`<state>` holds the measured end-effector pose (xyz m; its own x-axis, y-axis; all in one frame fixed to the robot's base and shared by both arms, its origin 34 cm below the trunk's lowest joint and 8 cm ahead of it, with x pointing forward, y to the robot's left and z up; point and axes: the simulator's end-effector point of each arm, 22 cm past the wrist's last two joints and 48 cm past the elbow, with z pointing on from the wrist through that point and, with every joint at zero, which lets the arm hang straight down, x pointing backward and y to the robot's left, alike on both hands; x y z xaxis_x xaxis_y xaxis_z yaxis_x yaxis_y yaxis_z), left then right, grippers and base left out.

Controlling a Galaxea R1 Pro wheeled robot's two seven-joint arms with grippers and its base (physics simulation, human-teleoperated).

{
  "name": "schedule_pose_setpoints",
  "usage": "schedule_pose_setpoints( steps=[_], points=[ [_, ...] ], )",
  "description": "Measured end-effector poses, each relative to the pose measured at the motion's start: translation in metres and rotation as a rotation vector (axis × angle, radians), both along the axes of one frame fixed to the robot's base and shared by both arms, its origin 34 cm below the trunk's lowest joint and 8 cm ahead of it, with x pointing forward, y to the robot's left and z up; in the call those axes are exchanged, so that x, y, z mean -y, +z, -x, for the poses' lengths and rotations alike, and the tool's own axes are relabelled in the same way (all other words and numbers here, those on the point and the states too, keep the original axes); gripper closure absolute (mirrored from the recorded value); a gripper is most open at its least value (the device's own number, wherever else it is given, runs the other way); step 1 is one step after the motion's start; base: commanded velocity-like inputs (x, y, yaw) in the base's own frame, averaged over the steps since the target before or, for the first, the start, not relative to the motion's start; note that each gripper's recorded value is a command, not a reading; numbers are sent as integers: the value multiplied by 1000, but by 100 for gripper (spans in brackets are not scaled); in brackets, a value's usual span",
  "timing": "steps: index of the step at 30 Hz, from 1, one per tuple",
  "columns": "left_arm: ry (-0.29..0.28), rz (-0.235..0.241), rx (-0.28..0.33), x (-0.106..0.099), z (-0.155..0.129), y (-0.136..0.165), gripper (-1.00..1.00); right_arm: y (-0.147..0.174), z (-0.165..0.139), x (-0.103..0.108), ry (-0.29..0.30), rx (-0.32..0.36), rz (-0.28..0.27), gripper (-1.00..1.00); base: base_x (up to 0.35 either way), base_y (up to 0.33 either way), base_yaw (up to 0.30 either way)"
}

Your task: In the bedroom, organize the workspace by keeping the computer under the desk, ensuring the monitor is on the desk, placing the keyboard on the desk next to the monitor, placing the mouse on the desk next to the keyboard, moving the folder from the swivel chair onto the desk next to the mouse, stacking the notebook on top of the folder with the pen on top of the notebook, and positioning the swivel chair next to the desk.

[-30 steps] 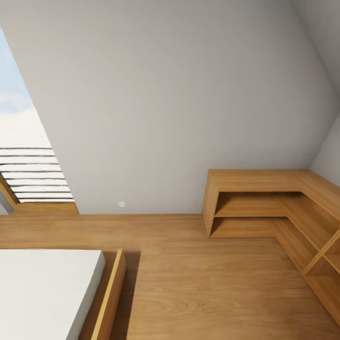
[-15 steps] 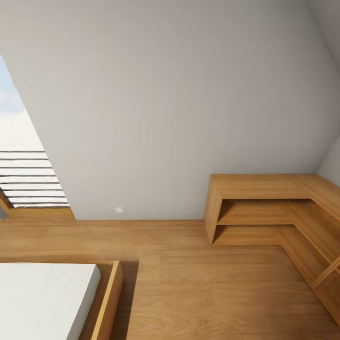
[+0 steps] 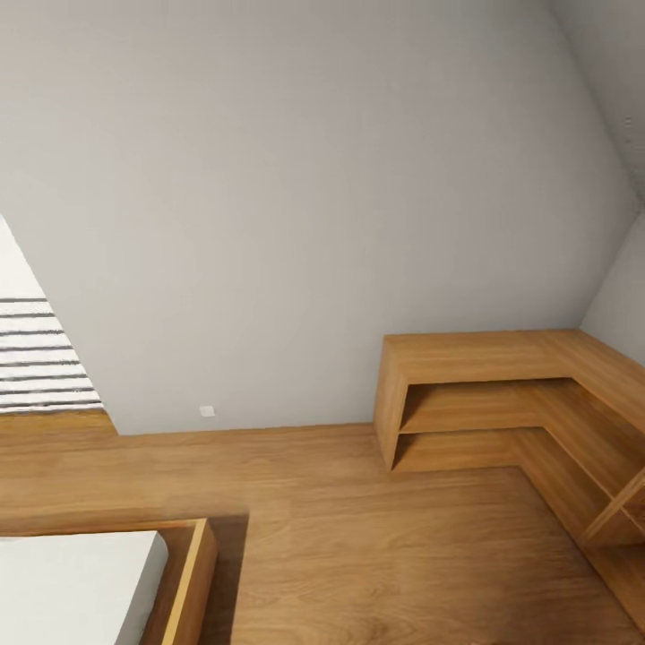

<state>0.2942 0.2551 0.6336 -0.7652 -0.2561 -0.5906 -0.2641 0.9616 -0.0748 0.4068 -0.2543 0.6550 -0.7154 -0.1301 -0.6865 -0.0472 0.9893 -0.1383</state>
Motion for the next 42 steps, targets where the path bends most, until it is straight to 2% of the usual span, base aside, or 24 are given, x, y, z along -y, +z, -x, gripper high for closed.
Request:
schedule_pose_setpoints(
  steps=[18,33,42],
  points=[
    [-2,0,20,0,-6,3,-100,5,-5,0,1,17,0,-100,29,0,-204],
    [-5,2,38,1,-11,6,-100,9,-9,0,1,31,0,-100,301,-4,-205],
    [-5,2,46,0,-14,8,-100,11,-12,1,0,39,1,-100,304,-122,-201]
  ],
)
